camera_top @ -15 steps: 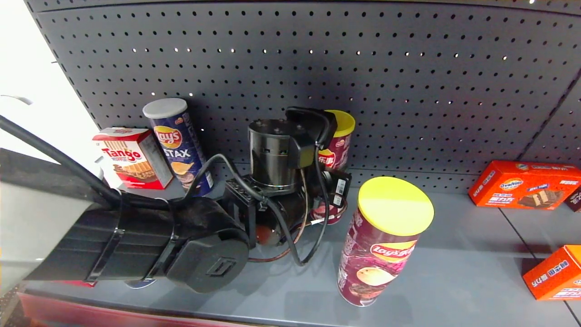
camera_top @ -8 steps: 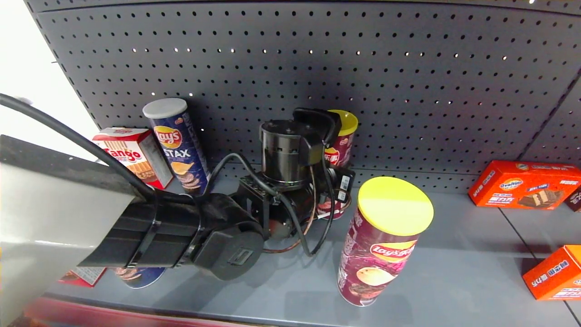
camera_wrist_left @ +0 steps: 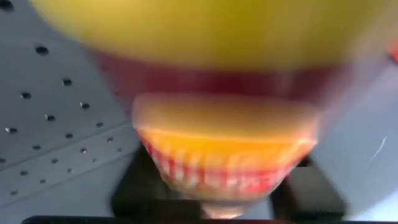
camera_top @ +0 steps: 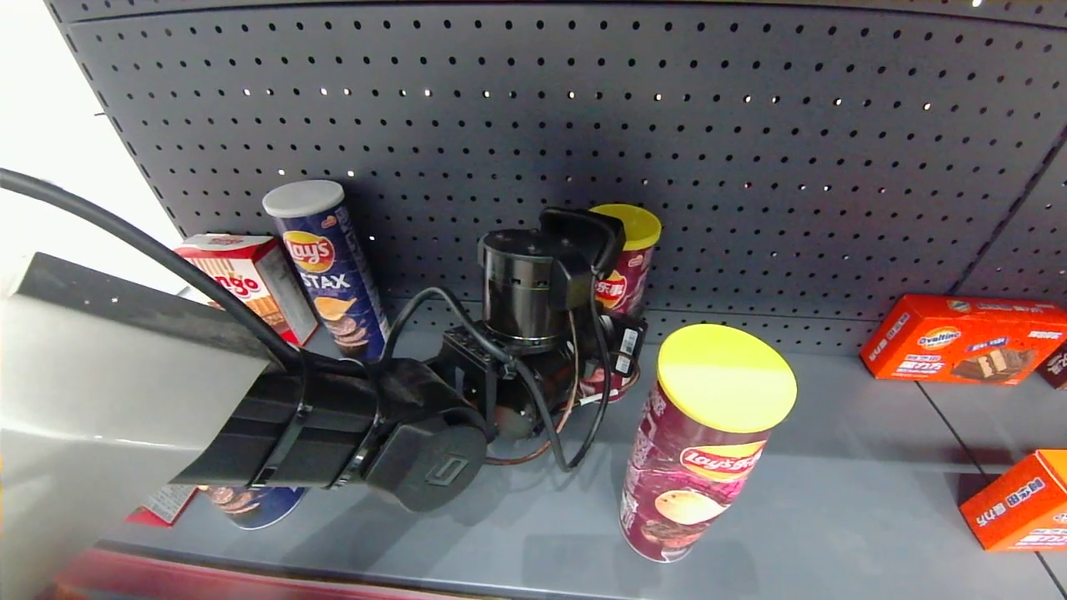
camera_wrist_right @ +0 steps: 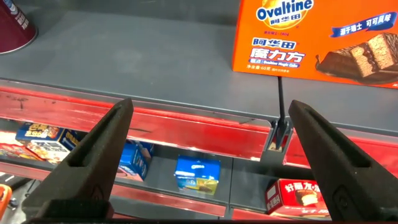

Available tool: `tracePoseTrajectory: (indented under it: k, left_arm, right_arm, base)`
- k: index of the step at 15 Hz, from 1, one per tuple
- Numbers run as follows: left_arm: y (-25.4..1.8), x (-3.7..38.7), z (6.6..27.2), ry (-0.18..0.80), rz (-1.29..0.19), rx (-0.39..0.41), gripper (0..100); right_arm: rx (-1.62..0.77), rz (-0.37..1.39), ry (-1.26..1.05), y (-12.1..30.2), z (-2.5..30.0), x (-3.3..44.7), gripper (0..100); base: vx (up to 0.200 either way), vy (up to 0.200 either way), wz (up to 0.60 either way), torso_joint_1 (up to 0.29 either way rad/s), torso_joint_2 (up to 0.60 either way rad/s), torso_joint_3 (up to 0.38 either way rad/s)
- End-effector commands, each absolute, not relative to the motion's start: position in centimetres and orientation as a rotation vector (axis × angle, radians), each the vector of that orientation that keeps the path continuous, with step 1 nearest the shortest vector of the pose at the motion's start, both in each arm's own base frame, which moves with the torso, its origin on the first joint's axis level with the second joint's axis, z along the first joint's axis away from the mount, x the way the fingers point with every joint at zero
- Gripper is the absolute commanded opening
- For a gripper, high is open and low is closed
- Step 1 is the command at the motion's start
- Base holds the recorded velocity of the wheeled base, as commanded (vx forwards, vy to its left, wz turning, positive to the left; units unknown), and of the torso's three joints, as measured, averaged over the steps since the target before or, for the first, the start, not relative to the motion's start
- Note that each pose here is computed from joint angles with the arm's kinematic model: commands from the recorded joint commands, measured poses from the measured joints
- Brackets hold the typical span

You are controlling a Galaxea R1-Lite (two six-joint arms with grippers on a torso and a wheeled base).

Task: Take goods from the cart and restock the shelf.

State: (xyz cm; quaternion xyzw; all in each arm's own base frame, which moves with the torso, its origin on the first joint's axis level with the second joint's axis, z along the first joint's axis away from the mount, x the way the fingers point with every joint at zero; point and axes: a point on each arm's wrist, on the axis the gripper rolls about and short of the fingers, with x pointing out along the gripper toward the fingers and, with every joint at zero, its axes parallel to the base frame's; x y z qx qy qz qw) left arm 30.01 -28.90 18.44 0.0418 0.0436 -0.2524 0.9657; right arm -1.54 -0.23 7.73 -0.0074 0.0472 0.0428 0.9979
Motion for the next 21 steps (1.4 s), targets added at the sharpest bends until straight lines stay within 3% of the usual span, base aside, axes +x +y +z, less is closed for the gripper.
tracePoseTrajectory:
  k: [1,4,9,15,21]
  left_arm:
    - [-28.9,30.0,18.5,0.085,-0.509,0.082,100]
    - [-28.9,29.8,18.9,0.060,-0.513,0.066,100]
    - [-25.6,26.6,20.2,0.055,-0.513,0.063,100]
    - [-21.4,21.9,19.6,0.074,-0.521,0.075,100]
    - [-19.3,21.3,18.9,0.077,-0.442,0.054,100]
  right_arm:
    - [-0.016,0.086,0.096,-0.2,7.7,-1.5,100]
    - [-0.016,0.086,0.096,-0.2,7.7,-1.5,100]
    - [-0.016,0.086,0.096,-0.2,7.7,-1.5,100]
    - [-0.016,0.086,0.096,-0.2,7.7,-1.5,100]
    - [-0.016,0.086,0.096,-0.2,7.7,-1.5,100]
  base:
    - [0.000,0.000,0.00,0.000,0.00,0.000]
    - [0.000,0.000,0.00,0.000,0.00,0.000]
    - [0.000,0.000,0.00,0.000,0.00,0.000]
    - [0.000,0.000,0.00,0.000,0.00,0.000]
    - [0.000,0.000,0.00,0.000,0.00,0.000]
